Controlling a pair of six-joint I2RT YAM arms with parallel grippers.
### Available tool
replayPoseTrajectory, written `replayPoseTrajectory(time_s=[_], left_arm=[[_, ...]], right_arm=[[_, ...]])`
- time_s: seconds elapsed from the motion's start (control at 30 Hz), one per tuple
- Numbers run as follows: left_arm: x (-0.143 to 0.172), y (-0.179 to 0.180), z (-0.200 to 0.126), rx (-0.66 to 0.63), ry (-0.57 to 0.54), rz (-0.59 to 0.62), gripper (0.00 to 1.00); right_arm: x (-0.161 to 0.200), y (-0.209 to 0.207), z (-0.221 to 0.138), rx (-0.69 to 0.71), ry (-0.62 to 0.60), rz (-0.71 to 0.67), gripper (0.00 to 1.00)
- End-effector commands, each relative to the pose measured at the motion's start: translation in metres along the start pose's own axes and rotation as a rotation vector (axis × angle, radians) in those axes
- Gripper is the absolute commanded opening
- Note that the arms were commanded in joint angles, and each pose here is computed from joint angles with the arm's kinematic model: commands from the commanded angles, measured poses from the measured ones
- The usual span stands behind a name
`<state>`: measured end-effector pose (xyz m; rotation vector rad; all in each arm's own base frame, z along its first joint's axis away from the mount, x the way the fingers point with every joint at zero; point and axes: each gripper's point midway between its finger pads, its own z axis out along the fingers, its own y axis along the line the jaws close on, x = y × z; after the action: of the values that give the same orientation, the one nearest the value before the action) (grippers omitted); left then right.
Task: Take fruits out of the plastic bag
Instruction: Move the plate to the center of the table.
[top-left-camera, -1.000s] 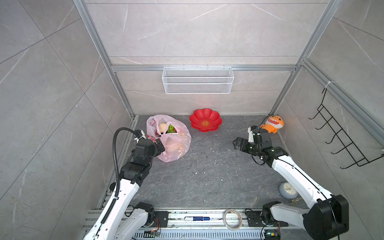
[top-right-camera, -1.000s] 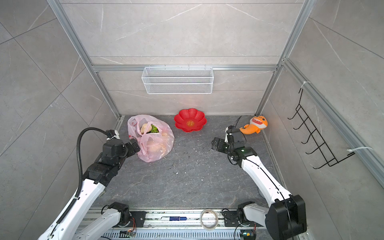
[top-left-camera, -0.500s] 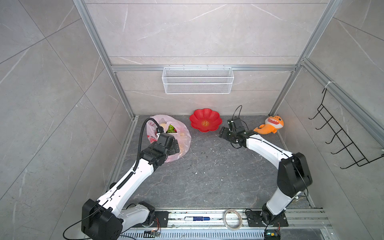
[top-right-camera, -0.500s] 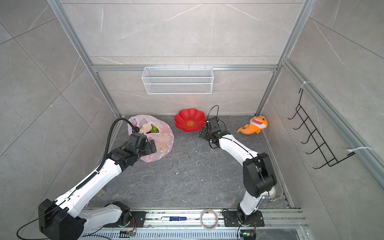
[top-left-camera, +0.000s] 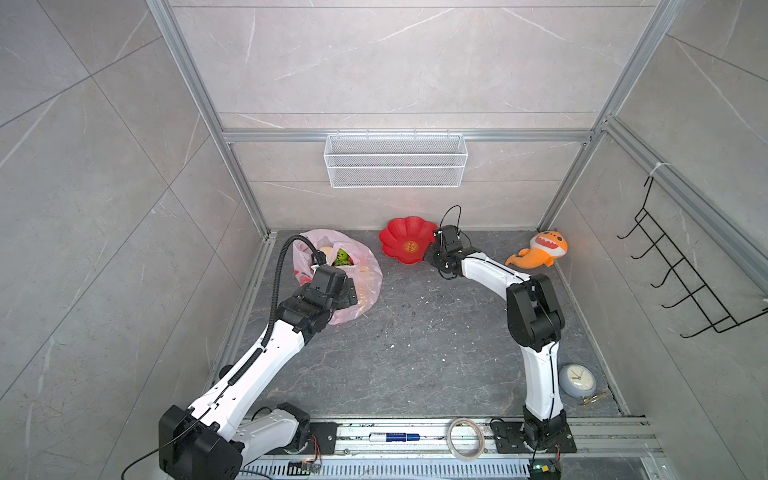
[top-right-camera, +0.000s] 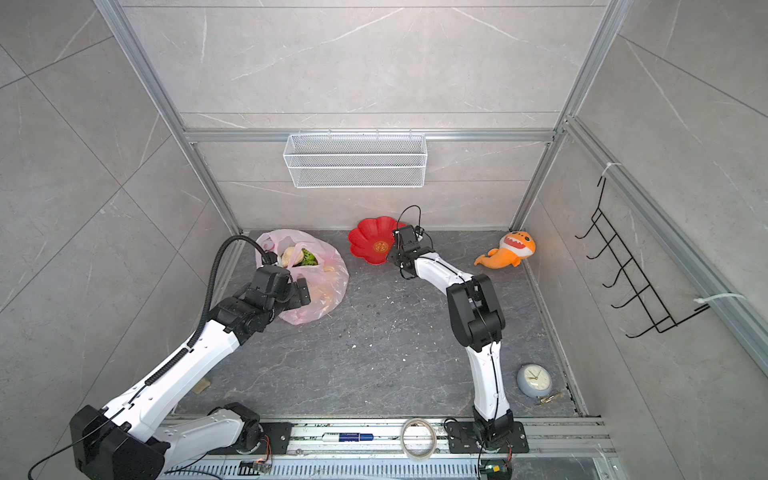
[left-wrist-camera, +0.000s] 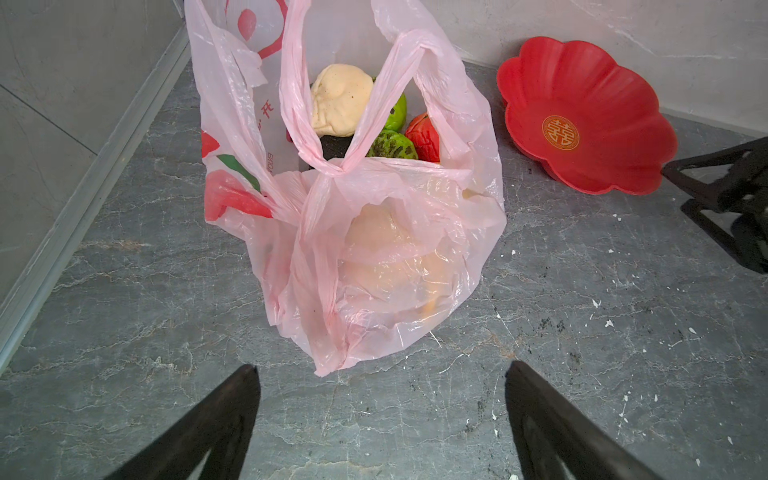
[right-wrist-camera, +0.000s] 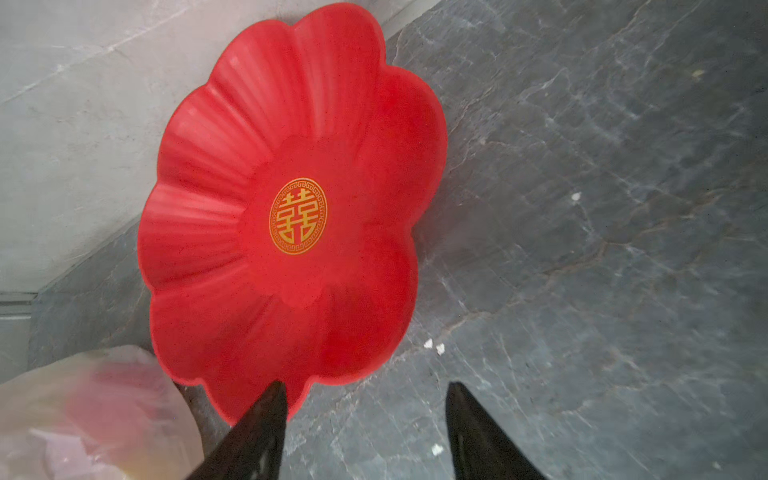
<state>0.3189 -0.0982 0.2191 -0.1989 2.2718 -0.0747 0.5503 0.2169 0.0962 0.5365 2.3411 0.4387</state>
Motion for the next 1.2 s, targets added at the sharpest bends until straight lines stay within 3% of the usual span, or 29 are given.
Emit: replayPoseTrajectory(time_s=[0.0,0.43,0.87,1.17], left_arm=[[-0.016,-0.003,-0.016,0.025,-0.047,0.013,0.92],[-0.021,-0.004,-0.017,0.029,-0.068,0.028,0.74],[-0.026,0.0,-0.021,0.014,-0.098,0.04,0.71],[-0.025,0.0,-0.018,0.006,-0.092,0.051,0.71]], right_arm=[[-0.003,0.003,0.015,0.021,-0.005,0.05,0.6],[0.0,-0.011,0.031,0.103,0.002,0.091,0.55],[0.007,-0.016,0.053,0.106,0.035,0.127,0.47],[0.008,-0.013,0.06,0.099,0.05,0.125,0.26]])
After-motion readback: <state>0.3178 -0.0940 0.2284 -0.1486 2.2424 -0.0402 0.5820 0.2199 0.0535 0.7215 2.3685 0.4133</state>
